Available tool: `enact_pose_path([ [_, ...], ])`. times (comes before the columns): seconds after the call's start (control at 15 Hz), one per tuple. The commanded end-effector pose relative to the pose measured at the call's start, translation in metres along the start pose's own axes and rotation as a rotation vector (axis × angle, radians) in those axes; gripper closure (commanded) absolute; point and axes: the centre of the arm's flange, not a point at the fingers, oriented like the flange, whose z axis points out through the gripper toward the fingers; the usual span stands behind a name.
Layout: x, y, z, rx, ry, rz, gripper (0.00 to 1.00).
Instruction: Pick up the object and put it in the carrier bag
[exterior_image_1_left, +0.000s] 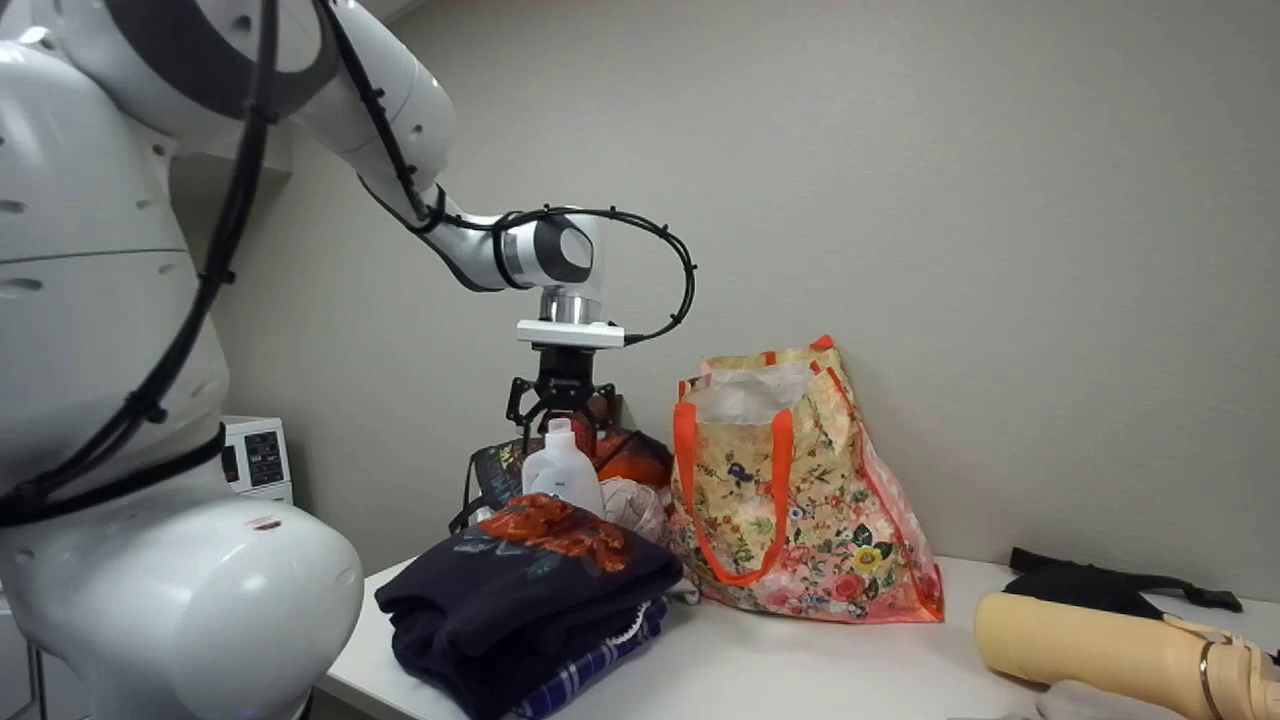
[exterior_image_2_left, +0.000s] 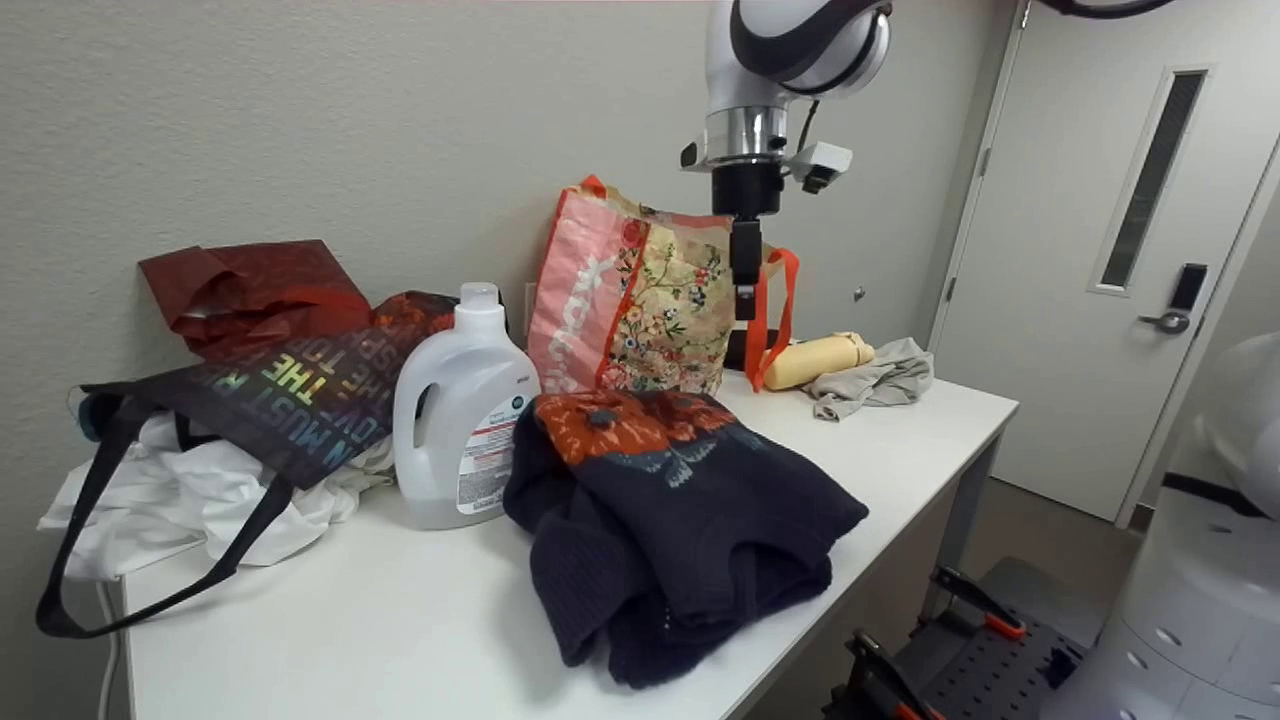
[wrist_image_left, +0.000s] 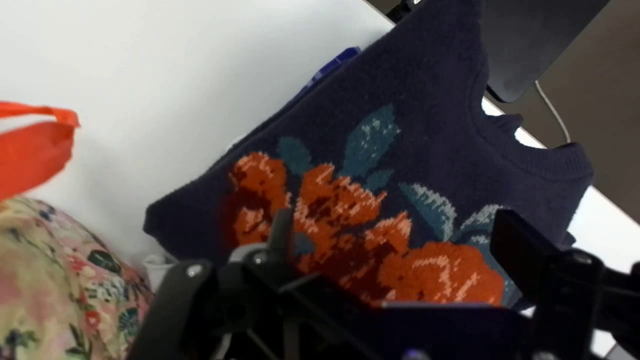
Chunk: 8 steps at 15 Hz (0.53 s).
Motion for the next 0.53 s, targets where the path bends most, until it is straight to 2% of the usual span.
enact_pose_path([
  [0.0, 0.046, 0.021, 0.006, 0.095, -0.020, -0.167, 0.00],
  [0.47, 0.100, 0.043, 0.047, 0.168, -0.008, -0.364, 0.00],
])
